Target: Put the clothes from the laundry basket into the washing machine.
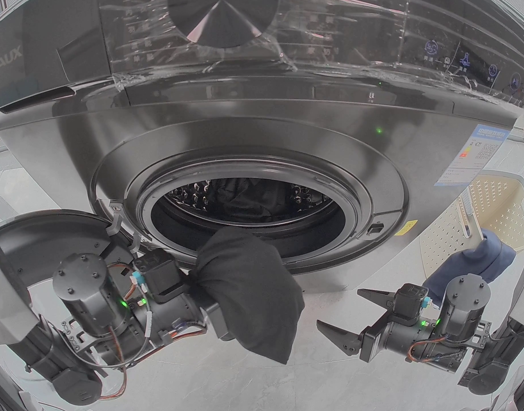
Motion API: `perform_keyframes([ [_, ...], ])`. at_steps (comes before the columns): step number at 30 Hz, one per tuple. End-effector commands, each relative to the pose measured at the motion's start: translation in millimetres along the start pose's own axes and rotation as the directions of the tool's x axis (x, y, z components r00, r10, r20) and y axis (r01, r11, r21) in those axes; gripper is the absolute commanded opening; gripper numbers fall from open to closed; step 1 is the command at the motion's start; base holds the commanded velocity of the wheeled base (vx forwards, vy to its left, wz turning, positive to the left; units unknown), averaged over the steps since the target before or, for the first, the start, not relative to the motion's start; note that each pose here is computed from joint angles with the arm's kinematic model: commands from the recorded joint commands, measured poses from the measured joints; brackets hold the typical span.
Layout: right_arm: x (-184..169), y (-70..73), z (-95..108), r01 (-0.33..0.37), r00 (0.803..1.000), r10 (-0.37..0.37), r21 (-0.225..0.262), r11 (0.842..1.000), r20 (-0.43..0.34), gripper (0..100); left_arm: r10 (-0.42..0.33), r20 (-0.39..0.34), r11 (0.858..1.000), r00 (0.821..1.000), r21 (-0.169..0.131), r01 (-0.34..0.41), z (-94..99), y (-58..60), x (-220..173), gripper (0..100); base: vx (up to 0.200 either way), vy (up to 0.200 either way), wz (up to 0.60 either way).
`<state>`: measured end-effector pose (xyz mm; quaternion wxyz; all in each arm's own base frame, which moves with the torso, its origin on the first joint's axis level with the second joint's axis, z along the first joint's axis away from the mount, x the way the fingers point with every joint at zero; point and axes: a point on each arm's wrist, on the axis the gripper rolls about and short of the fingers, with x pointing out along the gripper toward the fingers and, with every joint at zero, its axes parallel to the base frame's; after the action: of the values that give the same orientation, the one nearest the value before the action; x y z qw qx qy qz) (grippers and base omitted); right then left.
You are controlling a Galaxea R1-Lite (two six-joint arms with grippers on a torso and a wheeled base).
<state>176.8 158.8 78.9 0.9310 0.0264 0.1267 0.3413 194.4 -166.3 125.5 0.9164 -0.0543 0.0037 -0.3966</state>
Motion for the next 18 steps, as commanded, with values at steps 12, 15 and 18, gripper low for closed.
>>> perform_keyframes([
  [12, -14, 9.6, 0, -0.041, 0.999, 0.041, -0.012, 0.999, -0.003, 100, 0.111, 0.14, 0.991, 0.984, 0.063, -0.121, -8.5, 42.1, 101, 0, 0.0, 0.0, 0.0],
  [15, -14, 9.2, 1, -0.039, 0.999, 0.039, -0.01, 0.999, -0.001, 100, 0.122, 0.135, 0.989, 0.983, 0.061, -0.131, -13.9, 47.2, 107, 0, 0.0, 0.0, 0.0],
  [18, -14, 8.6, 0, -0.037, 0.999, 0.037, -0.011, 0.999, -0.001, 100, 0.156, 0.161, 0.986, 0.974, 0.033, -0.164, -20.2, 64.8, 125, 0, 0.0, 0.0, 0.0],
])
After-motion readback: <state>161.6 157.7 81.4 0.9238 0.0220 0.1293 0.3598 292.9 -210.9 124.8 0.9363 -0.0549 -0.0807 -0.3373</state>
